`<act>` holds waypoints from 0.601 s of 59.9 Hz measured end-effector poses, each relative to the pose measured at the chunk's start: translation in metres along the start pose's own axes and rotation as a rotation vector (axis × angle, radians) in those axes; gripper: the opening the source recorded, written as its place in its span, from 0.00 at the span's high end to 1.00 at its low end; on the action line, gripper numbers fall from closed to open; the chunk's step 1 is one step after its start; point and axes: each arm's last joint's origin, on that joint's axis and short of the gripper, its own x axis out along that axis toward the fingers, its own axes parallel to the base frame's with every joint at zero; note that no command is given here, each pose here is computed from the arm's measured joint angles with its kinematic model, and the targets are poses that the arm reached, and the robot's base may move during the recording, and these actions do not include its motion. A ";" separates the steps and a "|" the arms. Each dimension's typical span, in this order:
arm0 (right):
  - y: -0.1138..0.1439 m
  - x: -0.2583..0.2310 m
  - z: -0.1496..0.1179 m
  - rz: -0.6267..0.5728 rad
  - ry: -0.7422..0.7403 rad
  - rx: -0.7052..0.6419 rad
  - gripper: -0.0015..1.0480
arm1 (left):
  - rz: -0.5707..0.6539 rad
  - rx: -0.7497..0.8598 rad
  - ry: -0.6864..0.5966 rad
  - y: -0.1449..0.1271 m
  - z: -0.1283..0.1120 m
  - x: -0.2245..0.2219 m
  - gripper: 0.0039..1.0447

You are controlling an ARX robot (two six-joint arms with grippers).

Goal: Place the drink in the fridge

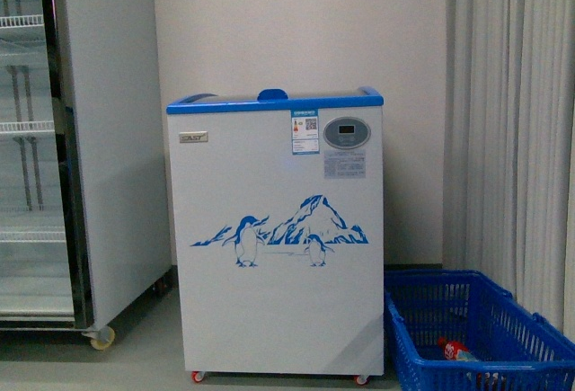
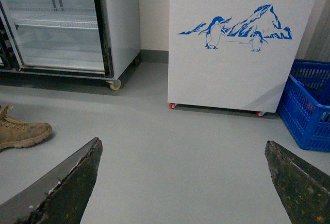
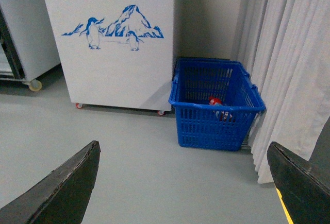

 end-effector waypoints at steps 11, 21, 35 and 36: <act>0.000 0.000 0.000 0.000 0.000 0.000 0.07 | 0.000 0.000 0.000 0.000 0.000 0.000 0.08; 0.000 0.000 0.000 0.000 0.000 0.000 0.07 | 0.000 0.000 0.000 0.000 0.000 0.000 0.08; 0.000 0.000 0.000 0.000 0.000 0.000 0.07 | 0.000 0.000 0.000 0.000 0.000 0.000 0.08; 0.000 0.000 0.000 0.000 0.000 0.000 0.07 | 0.000 0.000 0.000 0.000 0.000 0.000 0.08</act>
